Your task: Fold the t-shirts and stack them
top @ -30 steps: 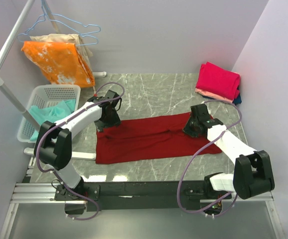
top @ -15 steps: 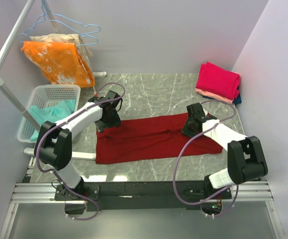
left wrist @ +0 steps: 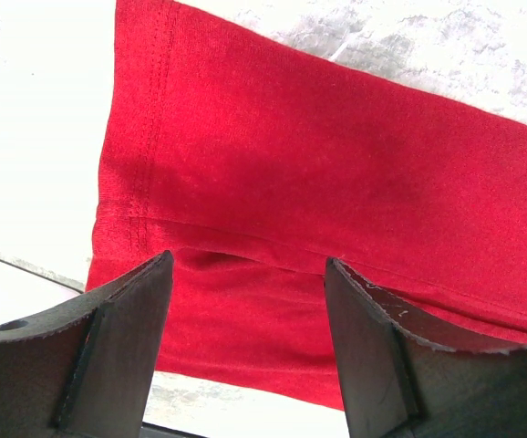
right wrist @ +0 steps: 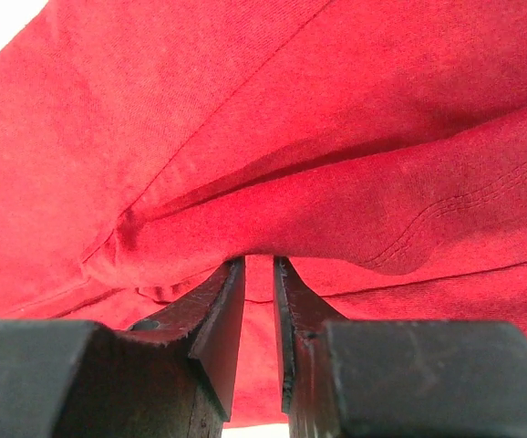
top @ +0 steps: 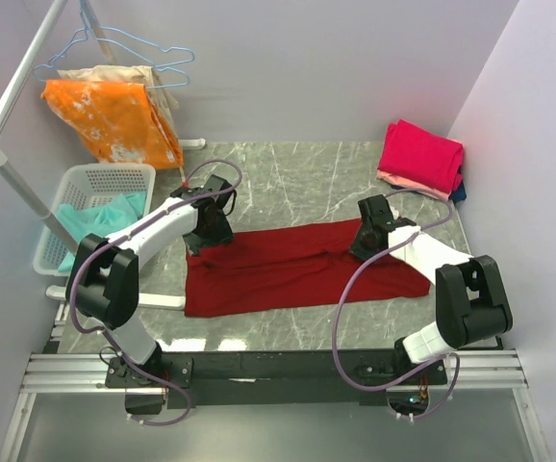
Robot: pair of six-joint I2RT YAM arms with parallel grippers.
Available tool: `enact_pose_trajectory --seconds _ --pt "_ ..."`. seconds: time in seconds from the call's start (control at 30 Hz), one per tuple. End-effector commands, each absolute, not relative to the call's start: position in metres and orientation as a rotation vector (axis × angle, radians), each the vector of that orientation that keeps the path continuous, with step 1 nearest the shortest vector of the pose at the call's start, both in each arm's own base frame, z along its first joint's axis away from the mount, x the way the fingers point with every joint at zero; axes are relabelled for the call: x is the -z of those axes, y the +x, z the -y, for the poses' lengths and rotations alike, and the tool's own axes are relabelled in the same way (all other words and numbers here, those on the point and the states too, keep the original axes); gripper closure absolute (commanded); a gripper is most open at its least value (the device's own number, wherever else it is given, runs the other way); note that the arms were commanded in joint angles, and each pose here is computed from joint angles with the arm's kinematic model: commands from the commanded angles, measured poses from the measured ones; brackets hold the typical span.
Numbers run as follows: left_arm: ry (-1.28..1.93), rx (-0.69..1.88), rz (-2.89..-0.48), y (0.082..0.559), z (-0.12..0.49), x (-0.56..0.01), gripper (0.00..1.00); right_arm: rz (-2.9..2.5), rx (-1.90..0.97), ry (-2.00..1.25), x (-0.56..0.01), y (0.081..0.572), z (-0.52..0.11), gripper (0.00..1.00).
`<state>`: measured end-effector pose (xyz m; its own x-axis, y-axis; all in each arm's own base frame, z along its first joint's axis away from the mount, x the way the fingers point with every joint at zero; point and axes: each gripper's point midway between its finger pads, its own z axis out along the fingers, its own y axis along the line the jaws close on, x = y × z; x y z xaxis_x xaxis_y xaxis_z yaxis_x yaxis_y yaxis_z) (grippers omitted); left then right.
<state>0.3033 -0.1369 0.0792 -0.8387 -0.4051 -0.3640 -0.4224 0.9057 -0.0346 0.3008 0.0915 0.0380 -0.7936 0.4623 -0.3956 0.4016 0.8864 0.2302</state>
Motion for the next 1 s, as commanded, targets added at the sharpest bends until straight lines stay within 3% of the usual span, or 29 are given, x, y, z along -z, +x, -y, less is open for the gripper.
enact_pose_trajectory --seconds 0.0,0.83,0.97 --pt "-0.612 -0.066 -2.668 0.309 0.138 -0.089 0.27 -2.574 -0.142 0.622 -0.045 0.309 -0.087 0.74" --pt "-0.610 -0.071 -2.668 0.310 0.137 -0.088 0.27 -2.644 -0.087 0.630 -0.016 0.303 -0.085 0.75" --pt "-0.606 -0.072 -2.669 0.310 0.137 -0.089 0.27 -2.641 -0.084 0.628 -0.014 0.306 -0.085 0.80"
